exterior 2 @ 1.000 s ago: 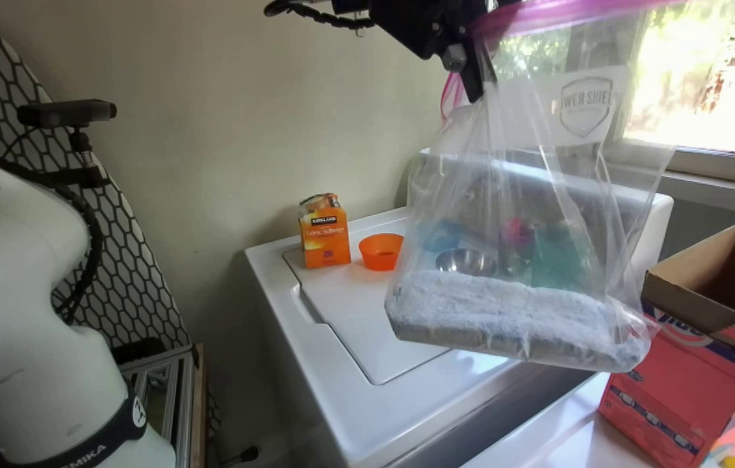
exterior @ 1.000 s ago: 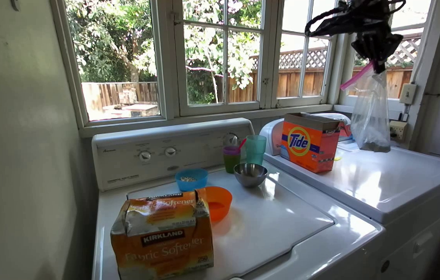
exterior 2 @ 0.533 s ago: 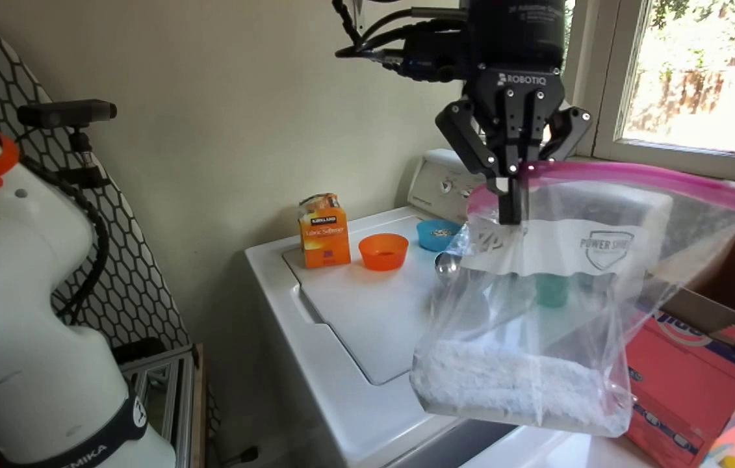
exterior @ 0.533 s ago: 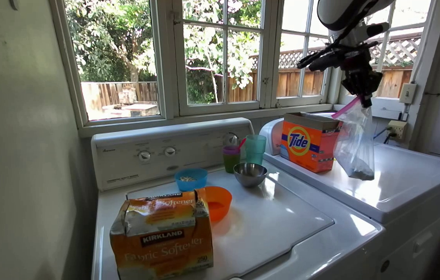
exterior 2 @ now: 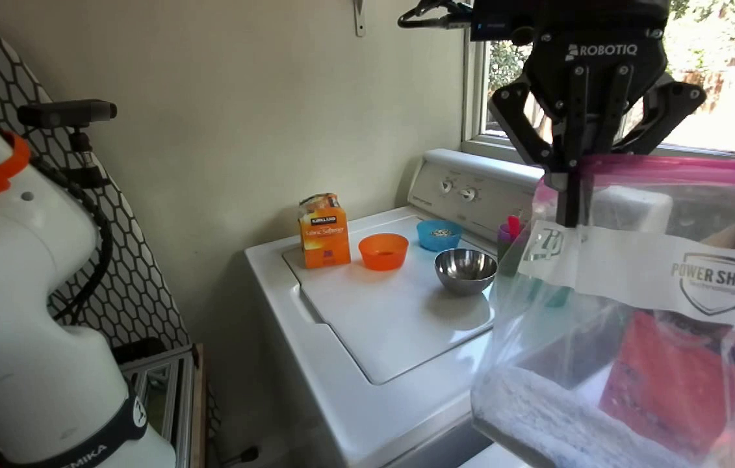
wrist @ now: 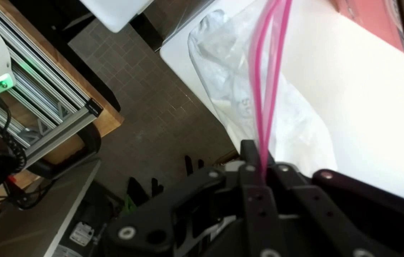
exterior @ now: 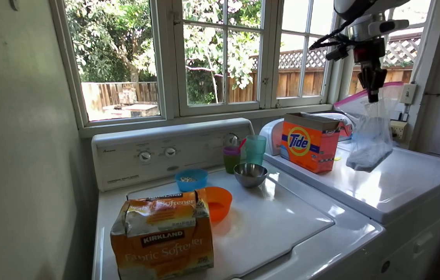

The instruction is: Take the plastic out of the orange box on the right and put it on top of the washing machine on the right.

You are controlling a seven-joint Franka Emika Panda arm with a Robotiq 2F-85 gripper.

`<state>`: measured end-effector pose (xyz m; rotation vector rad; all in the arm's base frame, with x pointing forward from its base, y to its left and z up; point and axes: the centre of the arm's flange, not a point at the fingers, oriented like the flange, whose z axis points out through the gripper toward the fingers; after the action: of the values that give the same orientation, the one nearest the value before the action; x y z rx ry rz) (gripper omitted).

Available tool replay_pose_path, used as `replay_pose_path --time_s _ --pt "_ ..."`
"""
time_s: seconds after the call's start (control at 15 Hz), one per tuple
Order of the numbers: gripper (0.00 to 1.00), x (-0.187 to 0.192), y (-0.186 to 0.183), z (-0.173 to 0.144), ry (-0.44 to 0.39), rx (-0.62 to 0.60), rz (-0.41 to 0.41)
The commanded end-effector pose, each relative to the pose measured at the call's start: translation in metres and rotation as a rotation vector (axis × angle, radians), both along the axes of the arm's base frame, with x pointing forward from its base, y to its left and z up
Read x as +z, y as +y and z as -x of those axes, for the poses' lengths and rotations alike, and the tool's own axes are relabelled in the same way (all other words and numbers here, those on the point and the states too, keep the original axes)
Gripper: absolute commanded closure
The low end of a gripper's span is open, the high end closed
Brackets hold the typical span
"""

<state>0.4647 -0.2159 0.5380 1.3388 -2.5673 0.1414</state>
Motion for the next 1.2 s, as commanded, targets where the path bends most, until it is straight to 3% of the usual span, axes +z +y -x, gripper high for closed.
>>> replay_pose_path --time_s 0.0,0.2,0.4,0.8,1.13 --pt "1.0 0.01 -0.017 -0.014 -0.049 -0.097 -0.073" --pt "1.0 0.016 -0.034 -0.024 -0.077 -0.115 -0.101" --pt "1.0 0.022 -0.055 -0.031 -0.041 -0.081 -0.091" --pt "1.0 0.016 -0.072 -0.041 0.092 0.141 -0.091" --pt "1.0 -0.001 -0.077 -0.051 0.145 0.259 -0.083"
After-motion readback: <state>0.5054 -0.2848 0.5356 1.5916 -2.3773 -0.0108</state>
